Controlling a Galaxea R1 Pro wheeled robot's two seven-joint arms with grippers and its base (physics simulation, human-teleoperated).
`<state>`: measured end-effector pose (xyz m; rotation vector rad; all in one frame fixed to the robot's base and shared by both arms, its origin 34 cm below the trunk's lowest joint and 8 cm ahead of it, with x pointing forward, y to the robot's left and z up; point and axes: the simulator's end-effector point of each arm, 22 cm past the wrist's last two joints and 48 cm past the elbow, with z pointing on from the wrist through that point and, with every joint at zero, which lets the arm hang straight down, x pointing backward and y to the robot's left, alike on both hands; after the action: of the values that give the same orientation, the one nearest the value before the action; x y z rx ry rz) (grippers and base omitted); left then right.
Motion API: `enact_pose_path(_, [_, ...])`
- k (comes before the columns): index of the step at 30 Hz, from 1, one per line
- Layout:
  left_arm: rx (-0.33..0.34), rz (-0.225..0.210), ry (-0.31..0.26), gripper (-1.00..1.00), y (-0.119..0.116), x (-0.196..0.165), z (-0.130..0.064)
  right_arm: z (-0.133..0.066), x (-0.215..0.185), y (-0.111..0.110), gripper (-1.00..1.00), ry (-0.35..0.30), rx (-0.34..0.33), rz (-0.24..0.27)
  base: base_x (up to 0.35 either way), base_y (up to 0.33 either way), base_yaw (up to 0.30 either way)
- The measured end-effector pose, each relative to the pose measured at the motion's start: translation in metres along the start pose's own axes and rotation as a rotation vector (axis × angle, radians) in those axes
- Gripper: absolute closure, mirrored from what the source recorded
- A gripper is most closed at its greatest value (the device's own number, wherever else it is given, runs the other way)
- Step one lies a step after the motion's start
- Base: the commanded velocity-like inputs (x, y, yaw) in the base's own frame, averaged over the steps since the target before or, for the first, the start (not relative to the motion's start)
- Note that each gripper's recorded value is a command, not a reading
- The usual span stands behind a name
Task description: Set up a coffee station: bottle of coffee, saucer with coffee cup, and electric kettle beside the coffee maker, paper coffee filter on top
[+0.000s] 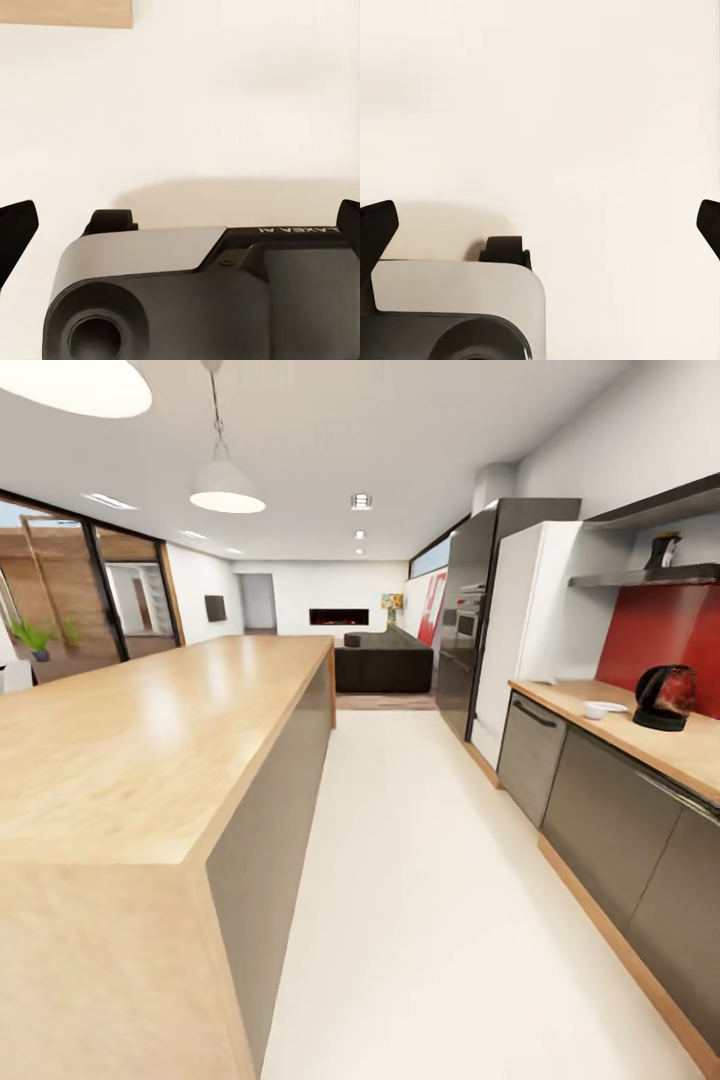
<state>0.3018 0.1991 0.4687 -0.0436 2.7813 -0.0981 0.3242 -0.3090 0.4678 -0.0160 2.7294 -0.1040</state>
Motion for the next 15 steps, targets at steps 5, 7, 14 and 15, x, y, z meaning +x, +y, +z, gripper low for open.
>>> enact_pose_path(5, [0.0,0.0,-0.003,-1.0,-0.0001,-0.0014,-0.0001,-0.0001,-0.0011,-0.0002,-1.0,-0.003,0.001,0.001,0.0,0.0,-0.249])
enact_pose_path(7, [0.0,0.0,-0.004,-1.0,-0.0001,-0.0018,-0.0001,-0.0001,-0.0015,-0.0002,-1.0,-0.004,0.001,0.001,0.0,0.0,-0.249])
enact_pose_path(14, [0.0,0.001,-0.008,-1.0,-0.0002,-0.0031,-0.0002,-0.0002,-0.003,0.0,-1.0,-0.007,0.0,0.0,0.0,0.0,-0.249])
enact_pose_path(15, [0.0,0.001,-0.009,-1.0,-0.0002,-0.0034,-0.0002,-0.0002,-0.0032,0.0,-1.0,-0.008,0.0,0.0,0.0,0.0,-0.248])
